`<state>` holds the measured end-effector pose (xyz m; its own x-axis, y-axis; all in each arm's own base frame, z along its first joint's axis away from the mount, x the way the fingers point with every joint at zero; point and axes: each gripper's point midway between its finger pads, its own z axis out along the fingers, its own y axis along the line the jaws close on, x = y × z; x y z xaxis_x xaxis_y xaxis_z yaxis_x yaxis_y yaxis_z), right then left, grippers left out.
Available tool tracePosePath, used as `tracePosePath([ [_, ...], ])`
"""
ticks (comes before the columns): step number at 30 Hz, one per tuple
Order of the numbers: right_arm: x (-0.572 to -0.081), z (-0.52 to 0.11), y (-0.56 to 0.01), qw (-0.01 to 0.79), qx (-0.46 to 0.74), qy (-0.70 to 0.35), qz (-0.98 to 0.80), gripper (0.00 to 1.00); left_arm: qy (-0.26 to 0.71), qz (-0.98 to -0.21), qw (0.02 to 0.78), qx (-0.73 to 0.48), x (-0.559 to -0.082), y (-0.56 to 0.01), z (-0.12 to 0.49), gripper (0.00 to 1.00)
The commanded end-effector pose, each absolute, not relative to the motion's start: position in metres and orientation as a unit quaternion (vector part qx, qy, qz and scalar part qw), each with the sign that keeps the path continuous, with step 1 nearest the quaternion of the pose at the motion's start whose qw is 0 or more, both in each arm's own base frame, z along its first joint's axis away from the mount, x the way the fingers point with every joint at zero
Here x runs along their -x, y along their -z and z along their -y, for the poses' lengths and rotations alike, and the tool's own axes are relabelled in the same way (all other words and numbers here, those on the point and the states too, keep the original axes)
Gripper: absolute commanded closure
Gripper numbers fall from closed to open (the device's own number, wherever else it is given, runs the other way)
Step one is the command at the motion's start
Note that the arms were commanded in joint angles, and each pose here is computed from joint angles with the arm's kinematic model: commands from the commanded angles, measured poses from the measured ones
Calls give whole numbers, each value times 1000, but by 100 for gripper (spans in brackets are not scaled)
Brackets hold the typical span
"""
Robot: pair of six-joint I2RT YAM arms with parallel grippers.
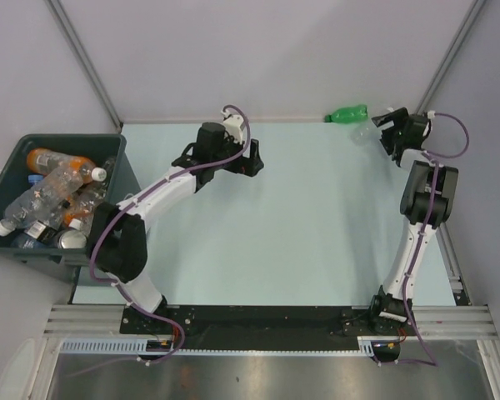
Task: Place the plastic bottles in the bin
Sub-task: Pick up the plastic bottle from the corner of the board.
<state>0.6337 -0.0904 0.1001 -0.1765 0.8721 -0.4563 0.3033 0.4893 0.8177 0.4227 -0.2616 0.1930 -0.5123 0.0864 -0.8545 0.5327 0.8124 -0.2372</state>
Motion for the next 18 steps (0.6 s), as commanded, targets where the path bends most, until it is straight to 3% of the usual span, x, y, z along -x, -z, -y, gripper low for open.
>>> tracePosePath([
  [1,-672,91,-99,505,-392,-223,-736,0,246,-821,478,-192,-427,-197,269,0],
  [7,-693,86,-72,483,-388,-160,-769,0,231,-826,474,-200,-423,-193,271,0],
  [18,-691,96,-35,469,-403,-79,-782,2,227,-828,469,-205,-419,-189,276,0],
])
